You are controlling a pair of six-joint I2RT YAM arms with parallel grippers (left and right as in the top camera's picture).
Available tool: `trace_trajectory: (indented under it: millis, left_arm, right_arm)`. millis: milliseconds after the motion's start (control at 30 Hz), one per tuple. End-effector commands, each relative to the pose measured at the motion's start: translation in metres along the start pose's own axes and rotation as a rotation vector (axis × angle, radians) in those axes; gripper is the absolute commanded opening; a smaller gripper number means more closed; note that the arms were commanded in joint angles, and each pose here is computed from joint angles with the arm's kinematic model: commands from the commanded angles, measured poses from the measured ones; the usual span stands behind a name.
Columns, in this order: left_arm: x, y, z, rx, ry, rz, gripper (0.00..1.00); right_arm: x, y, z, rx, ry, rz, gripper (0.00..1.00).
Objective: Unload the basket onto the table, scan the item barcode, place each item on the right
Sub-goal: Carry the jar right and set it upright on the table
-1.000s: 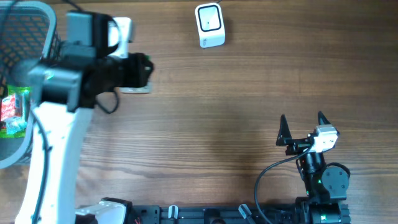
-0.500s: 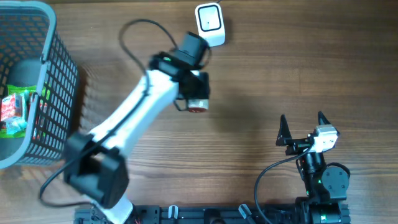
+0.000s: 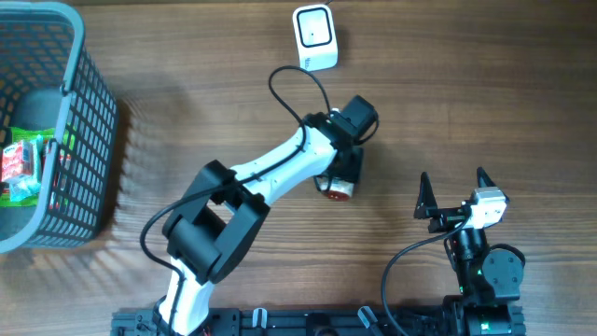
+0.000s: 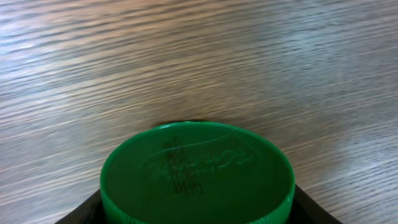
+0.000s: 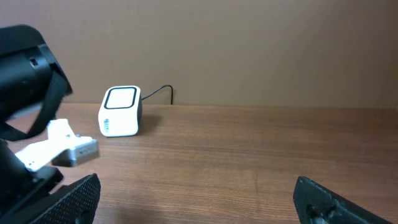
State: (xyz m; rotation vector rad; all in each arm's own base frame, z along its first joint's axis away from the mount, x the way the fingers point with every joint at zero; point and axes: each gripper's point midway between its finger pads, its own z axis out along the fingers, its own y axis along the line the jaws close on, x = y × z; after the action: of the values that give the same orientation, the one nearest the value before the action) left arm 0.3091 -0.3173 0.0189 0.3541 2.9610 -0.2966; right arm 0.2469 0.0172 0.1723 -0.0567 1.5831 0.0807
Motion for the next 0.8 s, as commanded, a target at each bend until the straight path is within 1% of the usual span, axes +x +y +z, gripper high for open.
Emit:
trace_trajectory:
  millis: [0, 67, 100, 133, 167, 333, 433, 533, 667, 767]
  left_arm:
    - [0.002, -0.008, 0.008, 0.002, -0.005, 0.008, 0.54]
    - [0.005, -0.009, 0.011, -0.002, 0.003, 0.013, 0.70]
    - [0.006, -0.009, 0.012, -0.003, 0.007, 0.014, 0.86]
    - [0.006, -0.009, 0.013, -0.005, 0.009, 0.015, 0.94]
    - [0.006, -0.009, 0.014, -0.005, 0.009, 0.015, 1.00]
    - [0.005, -0.010, 0.013, -0.003, 0.005, 0.016, 1.00]
    - [-0.001, -0.014, 0.005, 0.014, -0.023, 0.020, 1.00]
    - [-0.014, -0.021, -0.012, 0.044, -0.081, 0.035, 1.00]
    - [-0.035, -0.035, -0.045, 0.104, -0.190, 0.087, 1.00]
    - [-0.045, -0.034, -0.070, 0.112, -0.251, 0.079, 1.00]
  right_arm:
    - [0.000, -0.003, 0.000, 0.014, -0.003, 0.014, 1.00]
    - [0.000, -0.003, 0.000, 0.014, -0.003, 0.013, 1.00]
    - [0.000, -0.003, 0.000, 0.014, -0.003, 0.013, 0.99]
    - [0.000, -0.003, 0.000, 0.014, -0.003, 0.013, 1.00]
    - [0.000, -0.003, 0.000, 0.014, -0.003, 0.014, 1.00]
    - [0.000, -0.003, 0.000, 0.014, -0.003, 0.013, 1.00]
    - [0.000, -0.003, 0.000, 0.014, -0.003, 0.014, 1.00]
    - [0.000, -0.003, 0.000, 0.014, -0.003, 0.014, 1.00]
    - [0.000, -0.003, 0.000, 0.014, -0.003, 0.013, 1.00]
    - [0.000, -0.003, 0.000, 0.014, -0.003, 0.014, 1.00]
